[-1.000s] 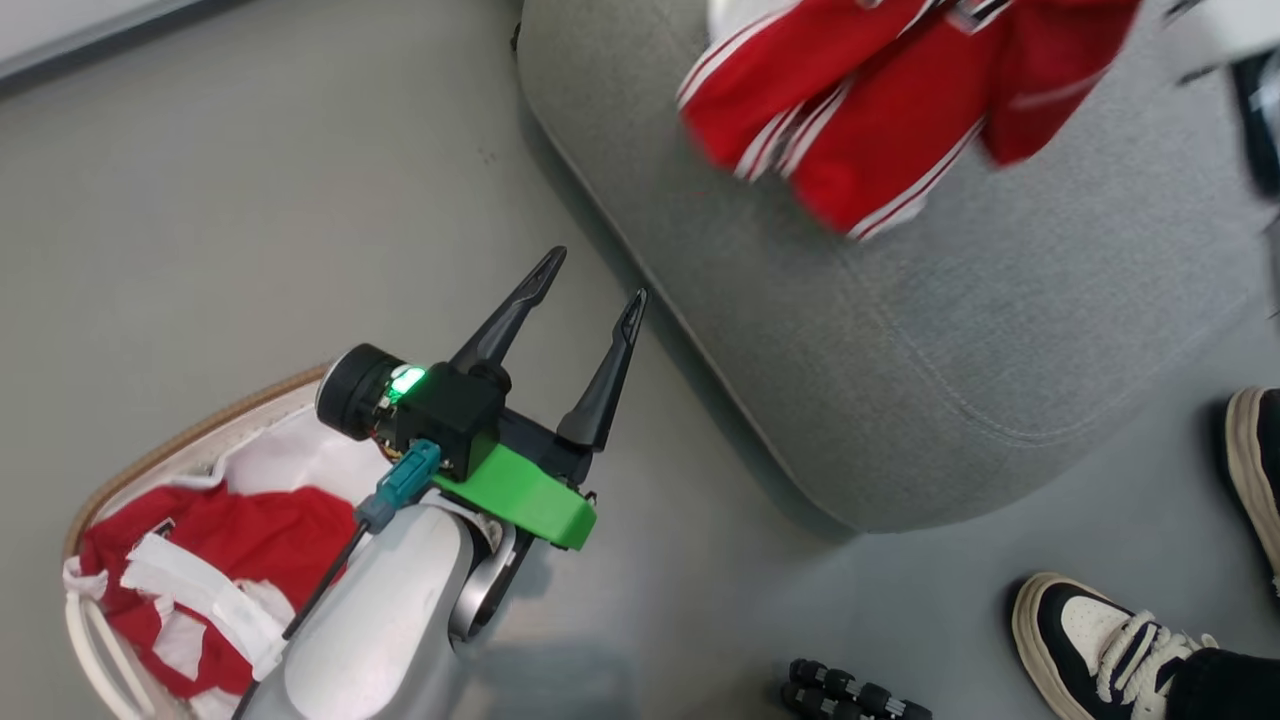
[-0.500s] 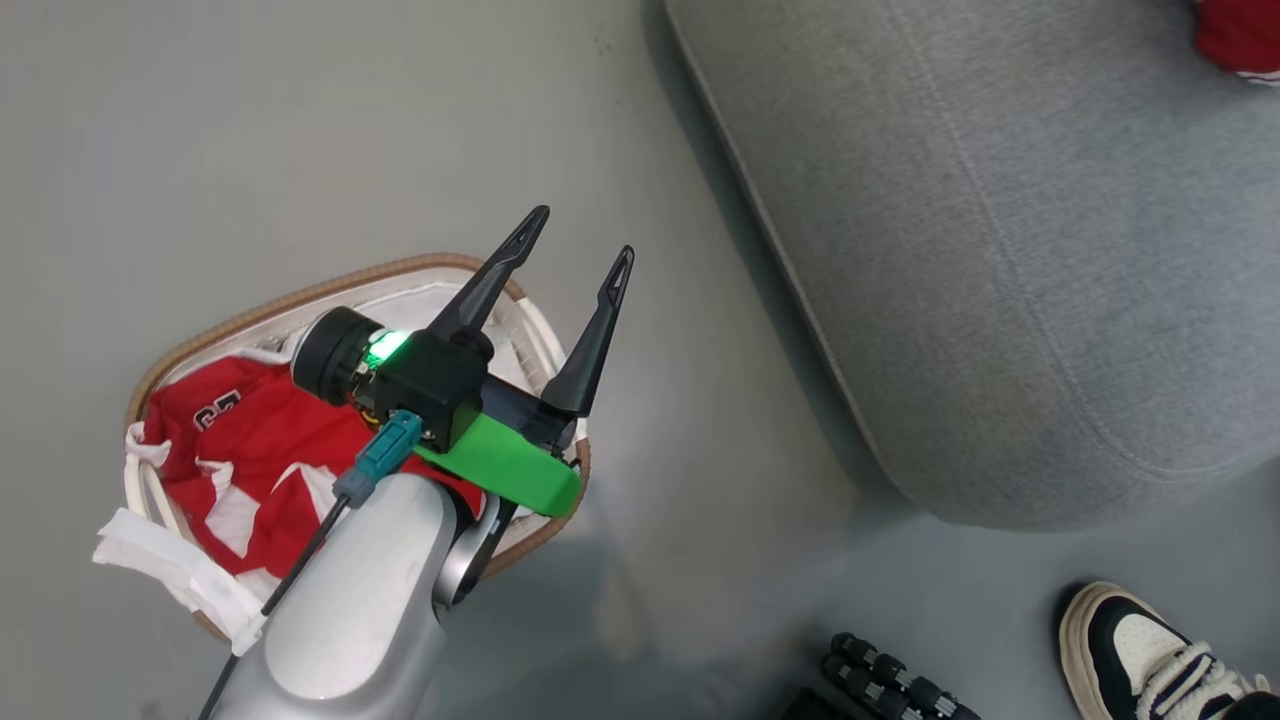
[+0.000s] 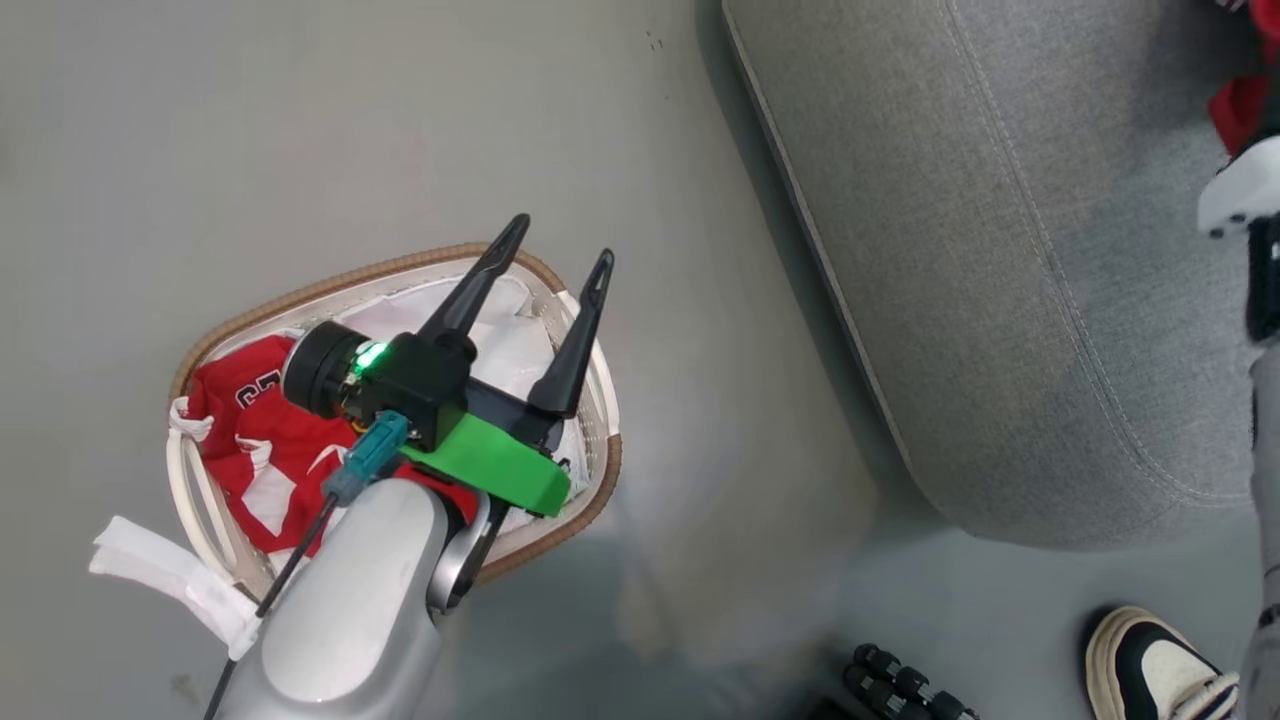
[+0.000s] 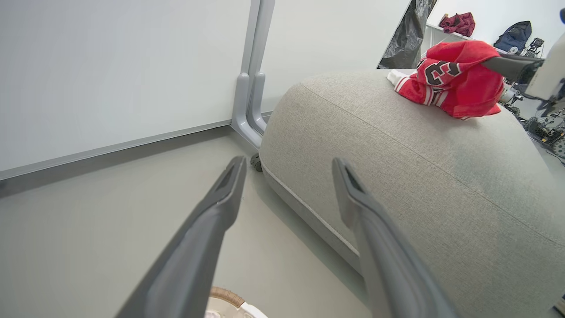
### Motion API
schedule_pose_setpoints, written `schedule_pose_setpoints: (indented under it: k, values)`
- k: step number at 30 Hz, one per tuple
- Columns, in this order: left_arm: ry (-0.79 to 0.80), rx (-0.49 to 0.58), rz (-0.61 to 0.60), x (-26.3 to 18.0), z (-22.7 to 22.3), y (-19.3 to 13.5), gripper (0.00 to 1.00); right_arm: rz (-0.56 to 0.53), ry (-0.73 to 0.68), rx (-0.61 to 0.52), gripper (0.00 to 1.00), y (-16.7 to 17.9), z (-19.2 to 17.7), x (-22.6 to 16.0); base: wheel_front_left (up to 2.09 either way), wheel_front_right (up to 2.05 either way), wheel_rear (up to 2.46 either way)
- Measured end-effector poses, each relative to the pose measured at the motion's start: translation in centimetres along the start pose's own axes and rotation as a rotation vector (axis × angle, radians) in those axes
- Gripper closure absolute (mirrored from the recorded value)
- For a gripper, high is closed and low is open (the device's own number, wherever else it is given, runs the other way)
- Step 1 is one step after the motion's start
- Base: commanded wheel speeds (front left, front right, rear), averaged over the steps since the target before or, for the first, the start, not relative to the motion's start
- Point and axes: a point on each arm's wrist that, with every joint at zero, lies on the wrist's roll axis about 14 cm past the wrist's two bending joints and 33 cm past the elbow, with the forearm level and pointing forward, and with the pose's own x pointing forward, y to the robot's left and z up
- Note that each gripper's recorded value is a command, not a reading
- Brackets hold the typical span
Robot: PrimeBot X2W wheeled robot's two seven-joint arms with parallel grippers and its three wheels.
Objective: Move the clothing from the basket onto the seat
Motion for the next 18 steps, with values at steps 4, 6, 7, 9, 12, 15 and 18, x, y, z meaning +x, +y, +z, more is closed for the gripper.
schedule_pose_setpoints:
  k: [4, 6, 7, 9, 12, 15, 18]
  values:
    - [-0.001, 0.006, 0.056, -1.0, 0.6, 1.0, 0.0, -0.023, -0.015, 0.055, 0.0, -0.2, -0.3, -2.0, 0.0, 0.0, 0.0]
    - [-0.008, 0.01, 0.085, -1.6, 1.0, 1.3, 0.0, -0.025, -0.007, 0.069, 0.0, -0.2, -0.8, -3.2, 0.0, 0.0, 0.0]
    - [-0.012, 0.013, 0.108, -2.0, 1.4, 1.7, 0.0, -0.025, -0.004, 0.079, 0.0, -0.1, -1.0, -3.9, 0.0, 0.0, 0.0]
    - [-0.02, 0.019, 0.149, -2.8, 1.9, 2.4, 0.0, -0.017, 0.0, 0.095, 0.0, 0.3, -1.3, -5.0, 0.0, 0.0, 0.0]
    - [-0.029, 0.036, 0.221, -4.6, 2.8, 3.6, 0.0, 0.017, 0.006, 0.121, 0.0, 1.7, -1.7, -6.7, 0.0, 0.0, 0.0]
    - [-0.042, 0.06, 0.297, -6.4, 3.8, 4.8, 0.0, 0.062, 0.004, 0.153, 0.0, 3.5, -1.6, -7.9, 0.0, 0.0, 0.0]
    - [-0.054, 0.087, 0.395, -9.0, 4.8, 6.4, 0.0, 0.125, -0.011, 0.195, 0.0, 6.1, -1.0, -9.0, 0.0, 0.0, 0.0]
